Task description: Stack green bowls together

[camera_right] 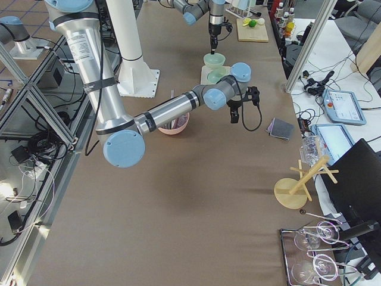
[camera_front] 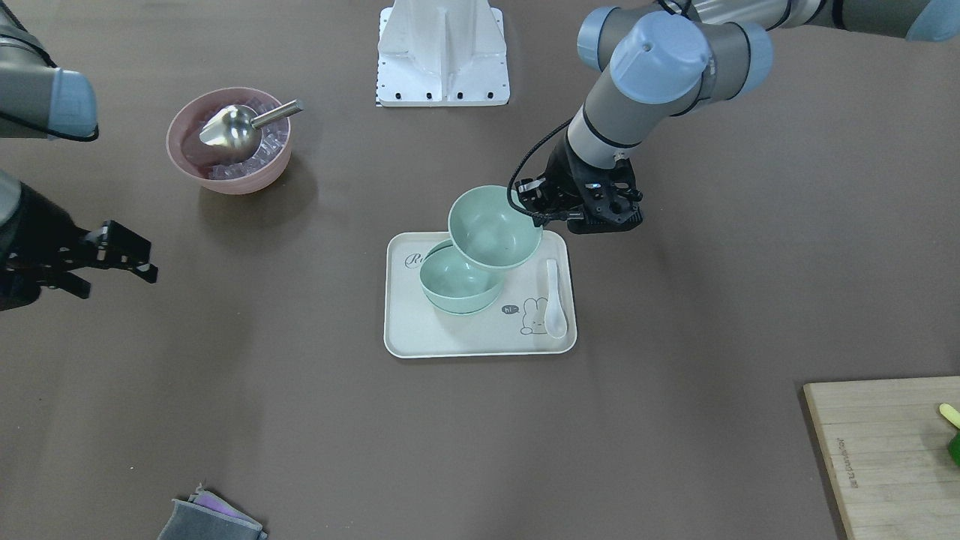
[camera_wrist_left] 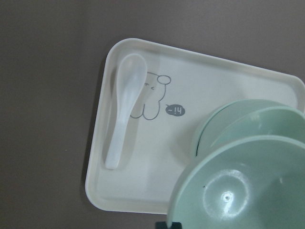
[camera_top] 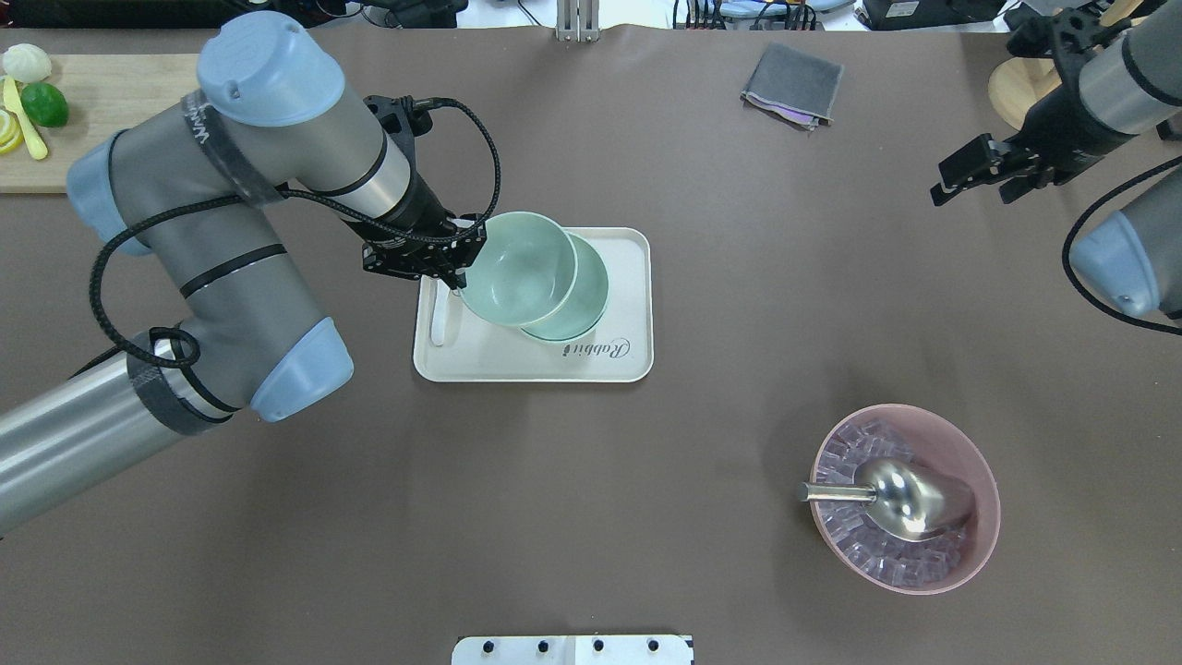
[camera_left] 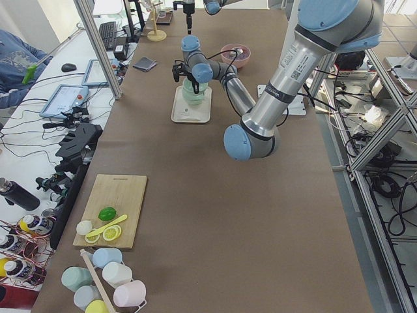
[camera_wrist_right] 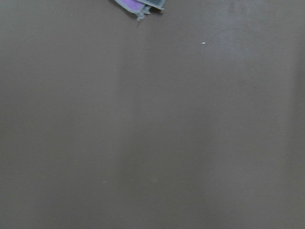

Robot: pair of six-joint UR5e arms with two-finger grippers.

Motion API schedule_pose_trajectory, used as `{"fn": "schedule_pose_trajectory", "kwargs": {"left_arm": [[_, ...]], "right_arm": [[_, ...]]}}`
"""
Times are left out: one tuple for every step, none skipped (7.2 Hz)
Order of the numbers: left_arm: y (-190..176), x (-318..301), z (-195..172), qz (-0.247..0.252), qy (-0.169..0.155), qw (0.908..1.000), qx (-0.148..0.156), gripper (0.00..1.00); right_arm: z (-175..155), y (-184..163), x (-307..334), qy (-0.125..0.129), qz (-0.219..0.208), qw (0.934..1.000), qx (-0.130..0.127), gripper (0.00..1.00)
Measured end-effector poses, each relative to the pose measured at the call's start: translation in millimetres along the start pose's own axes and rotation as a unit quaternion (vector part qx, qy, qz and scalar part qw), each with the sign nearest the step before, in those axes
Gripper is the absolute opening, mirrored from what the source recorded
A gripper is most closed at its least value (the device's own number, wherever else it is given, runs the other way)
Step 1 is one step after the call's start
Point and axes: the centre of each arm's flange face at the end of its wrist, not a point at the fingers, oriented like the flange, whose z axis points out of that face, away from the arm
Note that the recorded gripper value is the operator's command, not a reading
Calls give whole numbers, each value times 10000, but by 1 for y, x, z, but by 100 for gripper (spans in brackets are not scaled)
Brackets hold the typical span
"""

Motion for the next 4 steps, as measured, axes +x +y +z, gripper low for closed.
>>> {"fn": "schedule_pose_trajectory", "kwargs": {"left_arm": [[-6,13,2,-8,-18,10000,67,0],[-9,20,4,0,-23,10000,97,0],[-12,24,7,9,-38,9999,105,97],[-15,25,11,24,-70,9999,116,98]], "right_arm": [[-3,7,25,74,-78,9999,-3,100],[-5,11,37,111,-101,9999,-5,100],[-6,14,46,134,-108,9999,-5,100],[-8,15,51,147,-111,9998,-4,100]]}}
